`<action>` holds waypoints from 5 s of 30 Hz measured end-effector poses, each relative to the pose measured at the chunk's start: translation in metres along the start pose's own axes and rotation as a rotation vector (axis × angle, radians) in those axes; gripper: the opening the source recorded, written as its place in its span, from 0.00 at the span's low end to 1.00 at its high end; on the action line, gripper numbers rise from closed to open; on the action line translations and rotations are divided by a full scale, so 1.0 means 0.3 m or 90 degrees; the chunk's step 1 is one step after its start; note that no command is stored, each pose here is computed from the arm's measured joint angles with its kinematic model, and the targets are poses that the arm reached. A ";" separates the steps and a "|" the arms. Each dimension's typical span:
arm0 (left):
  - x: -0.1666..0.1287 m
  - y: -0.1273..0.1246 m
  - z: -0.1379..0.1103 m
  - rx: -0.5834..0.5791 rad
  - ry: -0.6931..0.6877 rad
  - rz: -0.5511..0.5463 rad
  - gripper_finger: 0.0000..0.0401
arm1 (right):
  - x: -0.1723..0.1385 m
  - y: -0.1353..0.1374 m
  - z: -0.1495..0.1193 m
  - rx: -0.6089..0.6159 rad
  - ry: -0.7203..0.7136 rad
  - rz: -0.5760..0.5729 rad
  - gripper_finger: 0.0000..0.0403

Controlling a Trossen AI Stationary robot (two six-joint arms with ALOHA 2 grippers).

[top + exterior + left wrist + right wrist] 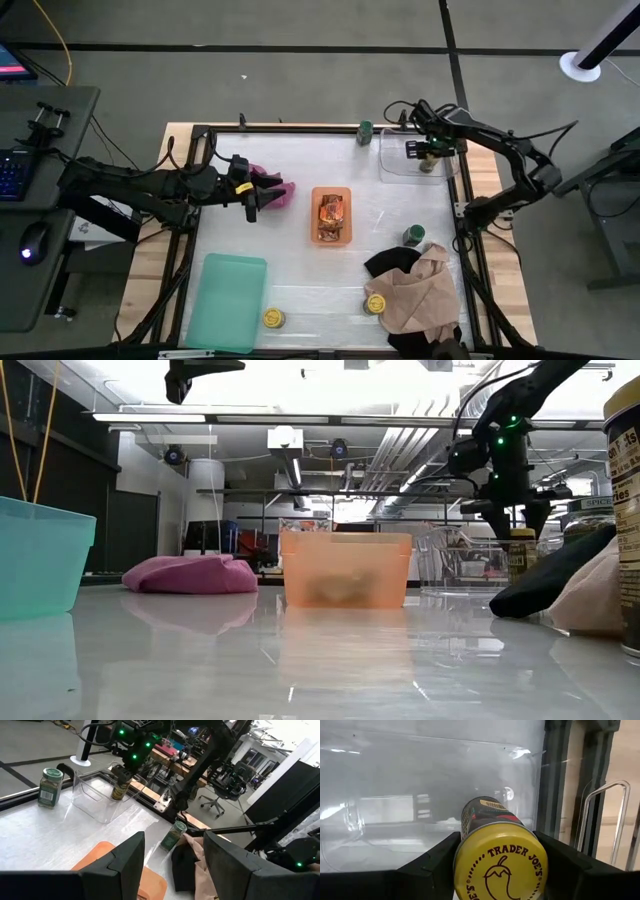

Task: Sort spices by type
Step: Put the top right yellow seasoning bottle into the transparent bin, then put the right yellow seasoning bottle into the transparent bin

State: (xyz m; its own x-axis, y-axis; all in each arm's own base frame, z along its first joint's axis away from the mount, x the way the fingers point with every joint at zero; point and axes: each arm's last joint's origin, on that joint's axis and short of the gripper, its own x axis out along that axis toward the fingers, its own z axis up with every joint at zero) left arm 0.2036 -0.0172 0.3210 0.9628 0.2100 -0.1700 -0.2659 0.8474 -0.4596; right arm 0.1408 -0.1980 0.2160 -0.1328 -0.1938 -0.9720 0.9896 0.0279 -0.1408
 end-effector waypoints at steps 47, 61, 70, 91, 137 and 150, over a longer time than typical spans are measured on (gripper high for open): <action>0.000 0.000 0.000 0.017 0.001 -0.001 0.47 | -0.725 0.147 -0.444 -0.521 -0.098 0.676 0.98; 0.000 0.000 0.000 0.029 0.001 0.000 0.47 | -0.618 0.322 -0.973 -0.785 -0.006 0.463 0.98; 0.000 0.001 0.000 0.034 0.000 0.002 0.47 | -0.504 0.443 -1.128 -0.840 0.017 0.412 0.98; 0.000 0.003 0.002 0.033 -0.010 0.020 0.47 | -0.423 0.474 -1.321 -1.127 -0.148 0.413 0.98; 0.168 -0.124 0.000 -0.023 -0.105 -0.066 0.42 | -0.668 0.494 -0.944 -0.851 -0.414 0.221 0.54; 0.184 0.191 0.343 0.046 0.131 0.032 0.37 | -0.666 0.494 -0.855 -0.710 -0.388 0.200 0.54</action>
State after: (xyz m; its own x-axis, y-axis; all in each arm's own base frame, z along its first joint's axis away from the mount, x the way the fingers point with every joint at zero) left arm 0.2464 0.0931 0.3750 0.9163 0.1559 -0.3688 -0.3030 0.8722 -0.3839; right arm 0.3001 0.0965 0.3410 0.4304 -0.4316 -0.7928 0.3573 0.8880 -0.2895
